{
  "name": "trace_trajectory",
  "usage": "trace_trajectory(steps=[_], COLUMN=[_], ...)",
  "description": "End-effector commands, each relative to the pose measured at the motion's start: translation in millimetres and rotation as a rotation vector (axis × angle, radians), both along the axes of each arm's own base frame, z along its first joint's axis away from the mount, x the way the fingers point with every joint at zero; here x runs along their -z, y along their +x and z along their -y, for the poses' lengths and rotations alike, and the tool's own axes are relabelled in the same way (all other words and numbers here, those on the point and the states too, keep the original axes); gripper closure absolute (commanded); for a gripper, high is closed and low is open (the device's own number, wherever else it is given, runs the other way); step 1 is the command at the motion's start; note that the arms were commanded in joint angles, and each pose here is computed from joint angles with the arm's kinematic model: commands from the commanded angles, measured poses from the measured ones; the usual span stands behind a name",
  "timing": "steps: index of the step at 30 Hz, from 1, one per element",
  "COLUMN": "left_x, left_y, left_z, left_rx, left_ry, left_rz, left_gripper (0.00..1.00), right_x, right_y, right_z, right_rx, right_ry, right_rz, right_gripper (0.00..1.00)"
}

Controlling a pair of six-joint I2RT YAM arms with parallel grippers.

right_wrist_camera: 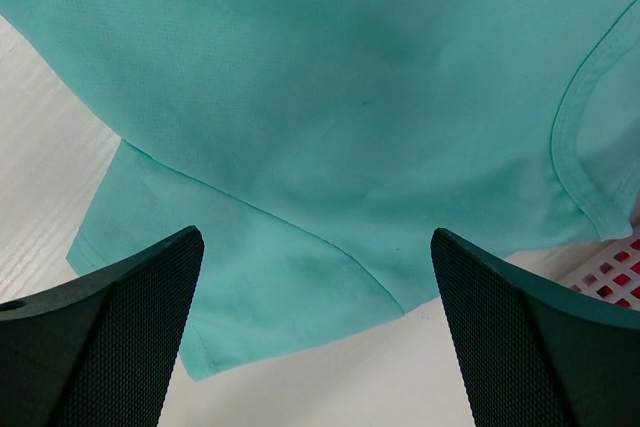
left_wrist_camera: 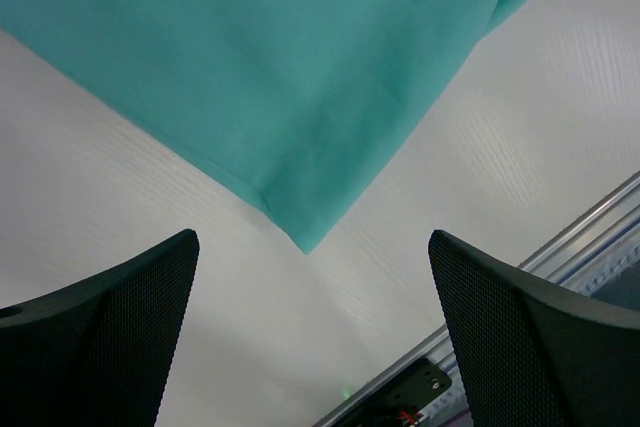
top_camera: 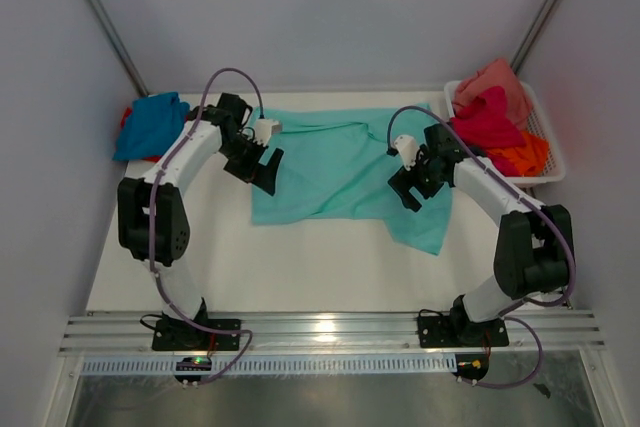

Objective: Fold and stack the t-shirts
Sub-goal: Flatten the tshirt out

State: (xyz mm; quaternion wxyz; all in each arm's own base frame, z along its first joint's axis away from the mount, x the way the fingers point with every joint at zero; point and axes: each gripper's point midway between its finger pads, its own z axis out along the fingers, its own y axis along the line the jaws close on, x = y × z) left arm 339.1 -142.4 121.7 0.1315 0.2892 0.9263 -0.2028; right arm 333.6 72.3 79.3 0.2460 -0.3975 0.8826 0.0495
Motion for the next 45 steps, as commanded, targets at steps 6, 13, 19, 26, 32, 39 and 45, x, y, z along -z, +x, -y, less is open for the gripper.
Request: trace_trajectory(steps=[6, 13, 19, 26, 32, 39, 45], left_x=[13.2, 28.1, 13.6, -4.3, 9.7, 40.3, 60.1], left_y=[-3.9, 5.3, -9.5, -38.1, -45.7, -45.9, -31.4], left_z=[-13.0, -1.9, 7.2, 2.6, -9.9, -20.0, -16.3], left_rx=[-0.005, 0.012, 0.090, 0.104, 0.020, -0.016, -0.014], left_ry=[0.074, 0.038, -0.027, -0.046, 0.029, 0.090, 0.084], left_rz=[-0.045, -0.117, -0.210, -0.249, -0.243, -0.231, -0.231], left_gripper=[0.01, 0.01, 0.02, 0.02, 0.03, 0.04, 0.05], right_x=[5.8, 11.7, 13.6, 25.3, 27.4, 29.5, 22.4], right_y=[21.9, 40.1, 37.7, 23.4, 24.4, 23.6, 27.2], right_z=[0.8, -3.3, 2.1, 6.1, 7.2, 6.5, 7.6], right_rx=[0.036, 0.059, 0.040, 0.053, 0.091, 0.066, 0.053], right_ry=[-0.018, -0.011, -0.044, -0.056, -0.053, -0.055, -0.063], right_rz=[-0.036, -0.058, -0.058, -0.076, -0.069, -0.073, -0.063], right_gripper=[0.01, 0.01, 0.01, 0.01, 0.01, 0.01, 0.01])
